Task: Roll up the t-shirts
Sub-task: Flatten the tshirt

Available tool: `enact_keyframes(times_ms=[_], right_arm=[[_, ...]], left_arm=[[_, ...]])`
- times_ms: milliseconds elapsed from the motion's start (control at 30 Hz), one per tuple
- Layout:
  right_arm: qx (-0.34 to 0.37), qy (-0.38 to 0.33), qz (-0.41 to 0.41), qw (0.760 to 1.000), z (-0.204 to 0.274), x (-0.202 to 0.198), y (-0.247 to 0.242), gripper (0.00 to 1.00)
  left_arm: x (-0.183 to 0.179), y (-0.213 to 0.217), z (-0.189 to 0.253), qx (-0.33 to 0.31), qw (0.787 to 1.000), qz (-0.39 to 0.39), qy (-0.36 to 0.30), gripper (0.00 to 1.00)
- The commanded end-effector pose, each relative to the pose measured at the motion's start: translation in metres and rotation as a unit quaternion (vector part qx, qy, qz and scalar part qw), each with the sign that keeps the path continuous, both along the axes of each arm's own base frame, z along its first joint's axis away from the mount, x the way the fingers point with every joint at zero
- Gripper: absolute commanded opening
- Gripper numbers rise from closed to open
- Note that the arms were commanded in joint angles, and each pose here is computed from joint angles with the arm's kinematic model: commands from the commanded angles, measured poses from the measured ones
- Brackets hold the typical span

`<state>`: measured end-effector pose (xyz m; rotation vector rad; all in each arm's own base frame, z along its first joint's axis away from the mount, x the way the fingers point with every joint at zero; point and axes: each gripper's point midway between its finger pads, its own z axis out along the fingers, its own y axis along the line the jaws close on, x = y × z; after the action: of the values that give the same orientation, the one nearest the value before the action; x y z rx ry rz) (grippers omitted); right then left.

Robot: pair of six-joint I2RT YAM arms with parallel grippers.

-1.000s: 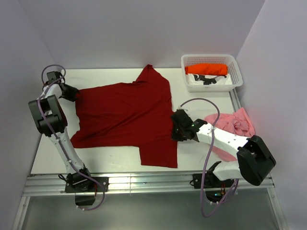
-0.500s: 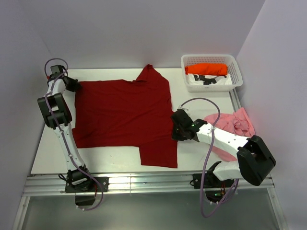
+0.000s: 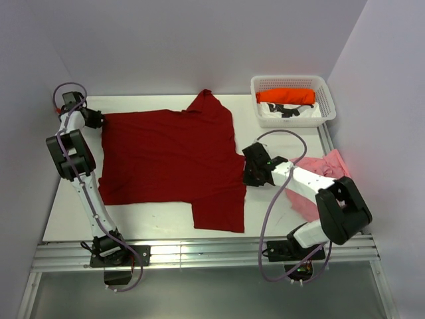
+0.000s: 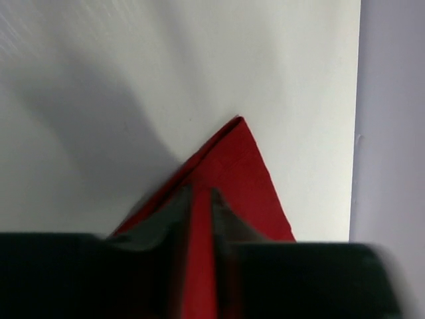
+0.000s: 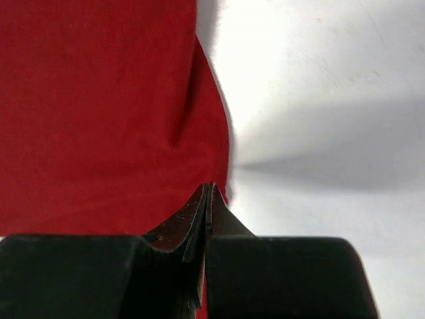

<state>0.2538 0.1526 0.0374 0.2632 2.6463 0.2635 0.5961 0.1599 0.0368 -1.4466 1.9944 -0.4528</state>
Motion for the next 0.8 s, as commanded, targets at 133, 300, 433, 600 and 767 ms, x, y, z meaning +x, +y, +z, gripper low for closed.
enact_keyframes(times_ms=[133,300,433,600,767], right_arm=[[0.013,-0.045,-0.005,0.999,0.024,0.046,0.012,0.02],[0.062,-0.078,-0.032,0.995,0.046,0.069,0.009,0.21],[0.116,-0.09,-0.058,0.987,0.049,0.085,0.001,0.24],[0.148,-0.114,-0.083,0.979,0.051,0.109,-0.004,0.29],[0.146,-0.128,-0.095,0.976,0.048,0.132,-0.003,0.38]], left_arm=[[-0.011,-0.006,0.091,0.042,0.997,-0.026,-0.059,0.91],[-0.03,-0.03,0.135,0.074,0.993,-0.057,-0.068,0.93],[-0.049,-0.092,0.171,0.103,0.984,-0.111,-0.091,0.92],[-0.068,-0.189,0.162,0.096,0.971,-0.199,-0.092,0.9],[-0.085,-0.309,0.139,0.066,0.945,-0.31,-0.082,0.89]])
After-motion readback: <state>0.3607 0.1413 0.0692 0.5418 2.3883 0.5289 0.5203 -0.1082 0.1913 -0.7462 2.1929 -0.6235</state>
